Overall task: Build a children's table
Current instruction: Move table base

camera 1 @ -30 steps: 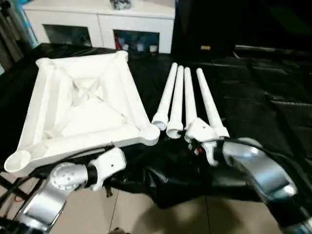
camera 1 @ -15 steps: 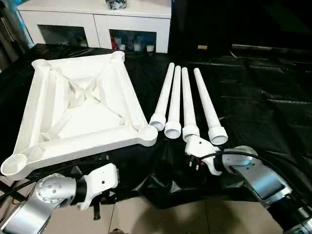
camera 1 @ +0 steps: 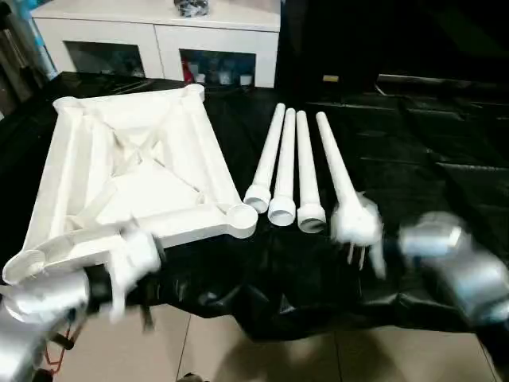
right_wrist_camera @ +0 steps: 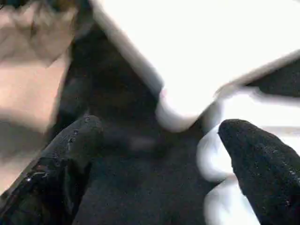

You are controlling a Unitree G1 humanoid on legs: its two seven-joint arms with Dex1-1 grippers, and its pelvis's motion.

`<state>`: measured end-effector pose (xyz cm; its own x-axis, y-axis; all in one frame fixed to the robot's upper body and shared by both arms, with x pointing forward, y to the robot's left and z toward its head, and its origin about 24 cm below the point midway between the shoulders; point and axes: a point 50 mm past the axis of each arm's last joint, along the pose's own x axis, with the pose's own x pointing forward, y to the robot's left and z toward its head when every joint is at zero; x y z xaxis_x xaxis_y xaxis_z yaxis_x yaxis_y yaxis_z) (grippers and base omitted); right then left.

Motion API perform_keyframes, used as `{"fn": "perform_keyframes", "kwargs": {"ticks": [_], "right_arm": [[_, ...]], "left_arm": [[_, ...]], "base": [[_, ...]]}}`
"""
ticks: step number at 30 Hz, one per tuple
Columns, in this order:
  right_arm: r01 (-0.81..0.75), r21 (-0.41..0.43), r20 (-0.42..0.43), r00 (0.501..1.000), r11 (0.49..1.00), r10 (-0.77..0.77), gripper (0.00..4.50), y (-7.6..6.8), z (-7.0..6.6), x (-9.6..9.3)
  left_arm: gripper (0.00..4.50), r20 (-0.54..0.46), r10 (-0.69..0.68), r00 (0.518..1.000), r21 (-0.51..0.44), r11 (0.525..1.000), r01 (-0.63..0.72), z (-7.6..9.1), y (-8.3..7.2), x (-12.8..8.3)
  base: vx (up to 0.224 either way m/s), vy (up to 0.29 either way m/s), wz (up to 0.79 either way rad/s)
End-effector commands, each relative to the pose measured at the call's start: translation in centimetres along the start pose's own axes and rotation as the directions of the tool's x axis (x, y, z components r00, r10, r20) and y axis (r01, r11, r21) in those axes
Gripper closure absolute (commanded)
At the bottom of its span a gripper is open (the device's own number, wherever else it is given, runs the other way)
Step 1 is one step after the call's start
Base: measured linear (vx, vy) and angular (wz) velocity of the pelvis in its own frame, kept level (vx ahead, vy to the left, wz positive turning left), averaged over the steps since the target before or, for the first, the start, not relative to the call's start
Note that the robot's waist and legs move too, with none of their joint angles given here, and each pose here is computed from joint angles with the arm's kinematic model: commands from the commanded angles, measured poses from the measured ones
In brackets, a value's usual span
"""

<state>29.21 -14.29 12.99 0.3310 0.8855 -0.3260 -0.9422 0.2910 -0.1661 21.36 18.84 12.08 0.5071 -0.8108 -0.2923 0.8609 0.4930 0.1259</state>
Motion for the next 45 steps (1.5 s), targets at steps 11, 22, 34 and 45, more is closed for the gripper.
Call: {"fn": "perform_keyframes", "kwargs": {"ticks": [11,22,34,45], "right_arm": [[0.358,0.417,0.008,0.917,0.835,-0.398,0.00,-6.5,3.1,9.7],[0.585,0.597,-0.201,0.771,0.549,-0.604,0.00,-7.5,1.5,12.1],[0.616,0.490,-0.295,0.783,0.616,-0.548,0.00,-6.3,-0.5,12.9],[0.681,0.300,-0.390,0.726,0.668,-0.566,0.00,-6.3,-2.0,12.3]], "left_arm": [[2.89,0.039,0.407,0.913,-0.053,0.913,-0.404,1.6,2.9,2.4],[2.04,-0.031,0.496,0.868,-0.040,0.867,-0.497,1.7,1.5,-0.1],[1.30,-0.117,0.496,0.860,-0.022,0.865,-0.502,1.5,0.0,-1.3],[1.30,-0.127,0.486,0.865,-0.018,0.871,-0.492,1.6,-0.1,-0.6]], "base": [[0.000,0.000,0.00],[0.000,0.000,0.00],[0.000,0.000,0.00],[0.000,0.000,0.00]]}}
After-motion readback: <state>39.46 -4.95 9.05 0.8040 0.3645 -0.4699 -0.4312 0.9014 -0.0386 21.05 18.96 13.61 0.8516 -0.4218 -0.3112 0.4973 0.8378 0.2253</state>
